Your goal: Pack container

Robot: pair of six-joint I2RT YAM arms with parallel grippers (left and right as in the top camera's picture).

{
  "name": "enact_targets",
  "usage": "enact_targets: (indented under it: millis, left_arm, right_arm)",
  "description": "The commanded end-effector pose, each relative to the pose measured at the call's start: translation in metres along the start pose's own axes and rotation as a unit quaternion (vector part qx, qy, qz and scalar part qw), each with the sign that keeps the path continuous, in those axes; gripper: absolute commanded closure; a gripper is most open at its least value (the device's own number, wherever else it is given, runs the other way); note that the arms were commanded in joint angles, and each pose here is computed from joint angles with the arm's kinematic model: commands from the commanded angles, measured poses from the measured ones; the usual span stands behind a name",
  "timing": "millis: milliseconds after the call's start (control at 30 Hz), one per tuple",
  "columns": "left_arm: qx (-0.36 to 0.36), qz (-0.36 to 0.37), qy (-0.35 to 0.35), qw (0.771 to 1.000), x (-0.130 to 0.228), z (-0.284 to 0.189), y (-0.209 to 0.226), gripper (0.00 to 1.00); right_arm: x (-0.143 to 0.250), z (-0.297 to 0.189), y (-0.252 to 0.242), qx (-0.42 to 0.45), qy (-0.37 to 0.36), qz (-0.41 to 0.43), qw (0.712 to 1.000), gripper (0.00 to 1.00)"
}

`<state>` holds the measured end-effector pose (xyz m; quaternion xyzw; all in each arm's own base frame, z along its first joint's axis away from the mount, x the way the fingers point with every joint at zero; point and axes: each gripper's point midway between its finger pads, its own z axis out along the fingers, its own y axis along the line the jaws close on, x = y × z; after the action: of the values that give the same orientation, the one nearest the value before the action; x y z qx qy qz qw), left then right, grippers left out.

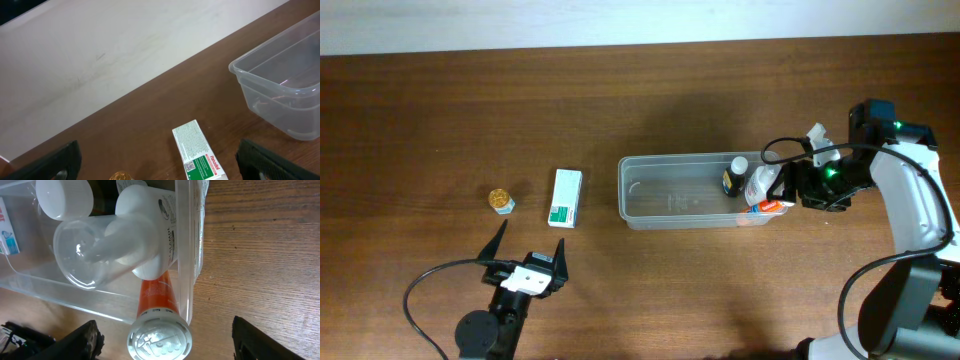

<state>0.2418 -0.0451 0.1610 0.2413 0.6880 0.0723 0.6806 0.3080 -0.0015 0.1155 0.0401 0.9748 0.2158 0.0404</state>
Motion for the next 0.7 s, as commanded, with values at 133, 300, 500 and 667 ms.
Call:
enact_targets:
  millis: [133,300,500,667]
  left_arm:
    - [0.003,0.003,-0.003,1.0,-0.0002,-0.0004,-0.0011,0.01]
    - [0.003,0.003,-0.003,1.0,-0.0001,-0.0004,-0.0011,0.01]
    - [0.003,0.003,-0.003,1.0,-0.0002,-0.0004,-0.001,0.0]
    - [0.003,0.003,-0.003,1.0,-0.0002,-0.0004,-0.001,0.01]
  right_arm:
    - [0.0009,0.004,-0.0018,0.003,0.005,-0.007,1.0,0.49]
    - [0.0007,0.004,-0.0014,0.002,0.004,-0.007,1.0,0.52]
    - [0.0007,0.004,-0.0014,0.002,0.004,-0.007,1.0,0.61]
    - [0.0002,0.0039,0.0018,-0.007,0.003,-0.007,1.0,0.66]
